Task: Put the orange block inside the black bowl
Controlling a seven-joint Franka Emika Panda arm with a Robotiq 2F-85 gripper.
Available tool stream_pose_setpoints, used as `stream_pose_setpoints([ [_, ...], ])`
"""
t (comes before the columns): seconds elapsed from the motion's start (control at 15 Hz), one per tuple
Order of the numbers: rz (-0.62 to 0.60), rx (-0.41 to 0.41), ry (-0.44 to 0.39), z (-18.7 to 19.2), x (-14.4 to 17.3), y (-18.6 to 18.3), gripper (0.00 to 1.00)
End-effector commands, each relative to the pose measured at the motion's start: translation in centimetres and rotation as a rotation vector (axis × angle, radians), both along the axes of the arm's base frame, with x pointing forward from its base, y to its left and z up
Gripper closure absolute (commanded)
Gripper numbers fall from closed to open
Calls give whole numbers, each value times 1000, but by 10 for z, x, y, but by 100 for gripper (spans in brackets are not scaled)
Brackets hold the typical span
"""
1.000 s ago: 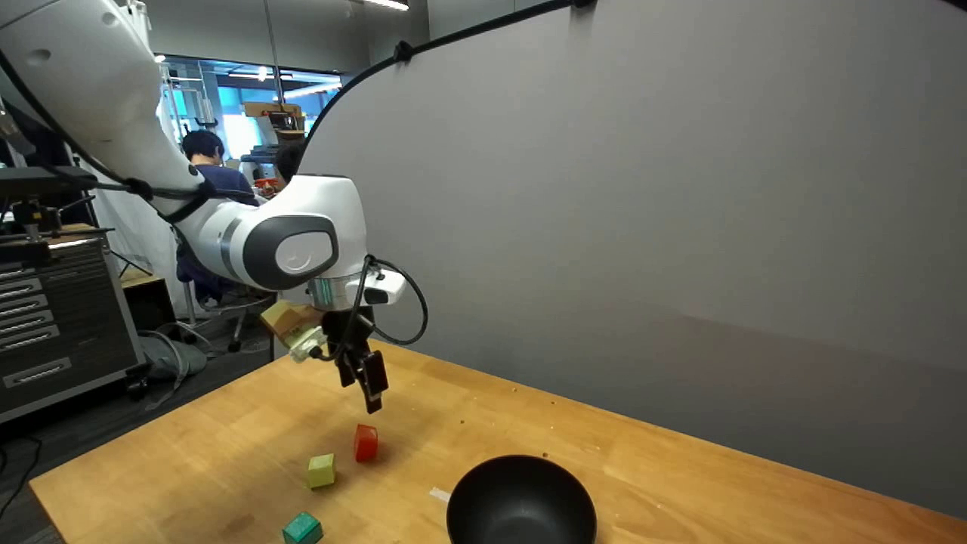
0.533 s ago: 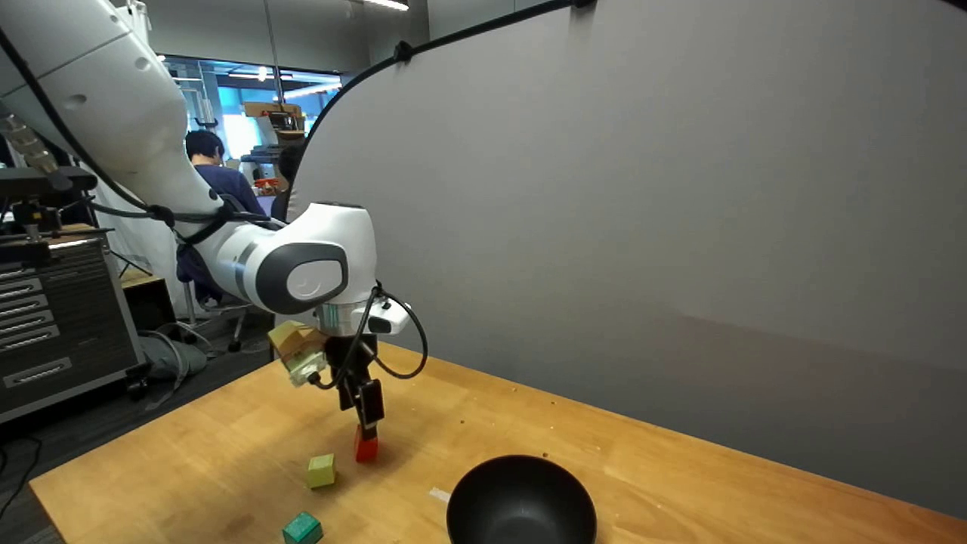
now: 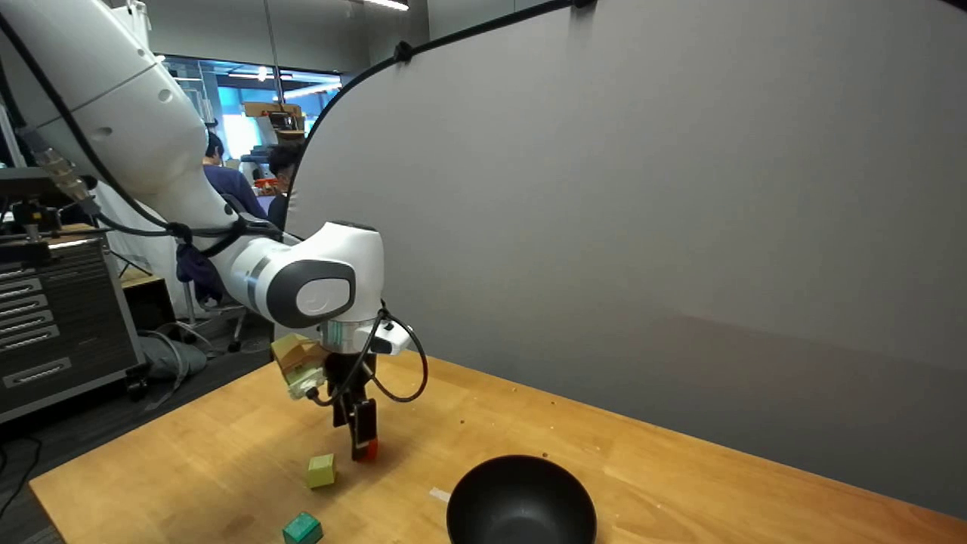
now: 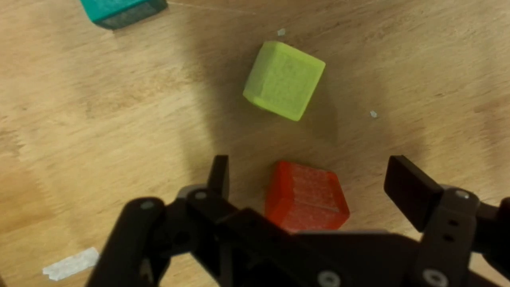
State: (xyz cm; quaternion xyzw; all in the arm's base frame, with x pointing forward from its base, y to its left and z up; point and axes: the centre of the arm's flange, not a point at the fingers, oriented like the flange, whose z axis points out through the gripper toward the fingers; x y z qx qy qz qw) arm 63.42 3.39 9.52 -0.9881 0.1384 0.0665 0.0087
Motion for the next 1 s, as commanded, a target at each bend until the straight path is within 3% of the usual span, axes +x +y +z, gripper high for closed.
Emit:
stream_pose_setpoints([
  [0.0,-4,5,4,-3,20,2,0],
  [0.07,-5,6,3,-4,21,2,25],
  [0.13,-5,3,0,-4,23,1,26],
  [0.53,16,-7,-14,-2,27,6,73],
  [0.6,19,-15,-17,1,26,7,77],
  [0.93,8,6,-88,48,19,12,77],
])
